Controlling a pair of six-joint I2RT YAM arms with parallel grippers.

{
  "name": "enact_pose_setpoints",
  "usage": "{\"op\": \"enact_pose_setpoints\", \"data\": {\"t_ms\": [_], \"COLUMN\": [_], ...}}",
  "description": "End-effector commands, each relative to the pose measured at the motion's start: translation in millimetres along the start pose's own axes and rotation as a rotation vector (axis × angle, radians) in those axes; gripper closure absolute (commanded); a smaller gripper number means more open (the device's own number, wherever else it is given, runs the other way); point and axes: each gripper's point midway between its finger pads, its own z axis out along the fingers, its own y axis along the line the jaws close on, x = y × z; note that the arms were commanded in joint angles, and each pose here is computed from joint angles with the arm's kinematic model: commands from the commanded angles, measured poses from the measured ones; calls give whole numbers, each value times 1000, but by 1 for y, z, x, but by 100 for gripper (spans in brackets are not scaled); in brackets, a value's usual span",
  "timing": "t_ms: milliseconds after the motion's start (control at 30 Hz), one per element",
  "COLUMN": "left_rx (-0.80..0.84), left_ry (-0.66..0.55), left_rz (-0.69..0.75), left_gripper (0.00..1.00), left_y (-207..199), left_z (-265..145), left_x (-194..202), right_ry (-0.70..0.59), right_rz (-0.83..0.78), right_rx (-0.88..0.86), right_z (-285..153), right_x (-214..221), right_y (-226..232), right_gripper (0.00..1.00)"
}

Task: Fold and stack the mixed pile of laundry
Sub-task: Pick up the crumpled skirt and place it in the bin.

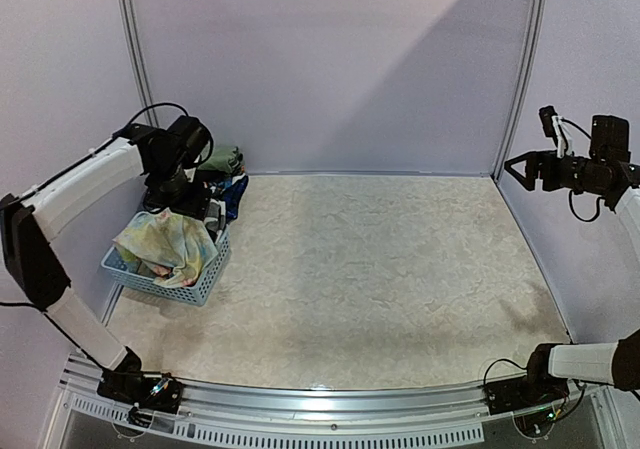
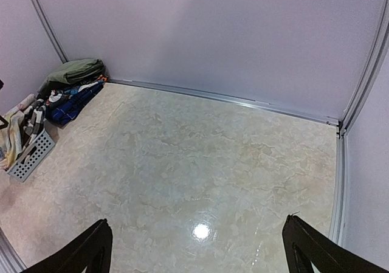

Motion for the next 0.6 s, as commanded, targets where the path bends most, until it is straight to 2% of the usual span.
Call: {"op": "enact_pose_setpoints", "data": {"t_ms": [0, 67, 133, 233, 267, 333, 433, 567], "left_rx": [-47, -55, -52, -49, -55, -52, -7, 208], "left_ry": [74, 92, 98, 69, 57, 19, -118, -368], "left_rz": [-49, -47, -46, -48, -49, -58, -81, -29], "left_gripper": [16, 27, 49, 90, 100, 100, 100, 100], "left_y": [15, 15, 14, 16, 18, 24, 30, 3], "left_z": [33, 45, 47, 39, 34, 16, -32, -123], "left_x": [-2, -7, -13, -27, -32, -44, -75, -120], "right_ry": [4, 3, -1, -1, 0, 5, 13, 15], "right_rz": [-1, 0, -1, 1, 2, 6, 12, 17], "right_rx": [-21, -33, -41, -56, -58, -60, -62, -70], "right_z": [4, 3, 3, 3, 4, 6, 10, 13], "right_x": [4, 3, 2, 3, 3, 3, 3, 2], "right_y": [0, 3, 4, 7, 6, 5, 3, 2], "right_gripper": [1, 1, 1, 1, 1, 1, 1, 1]}}
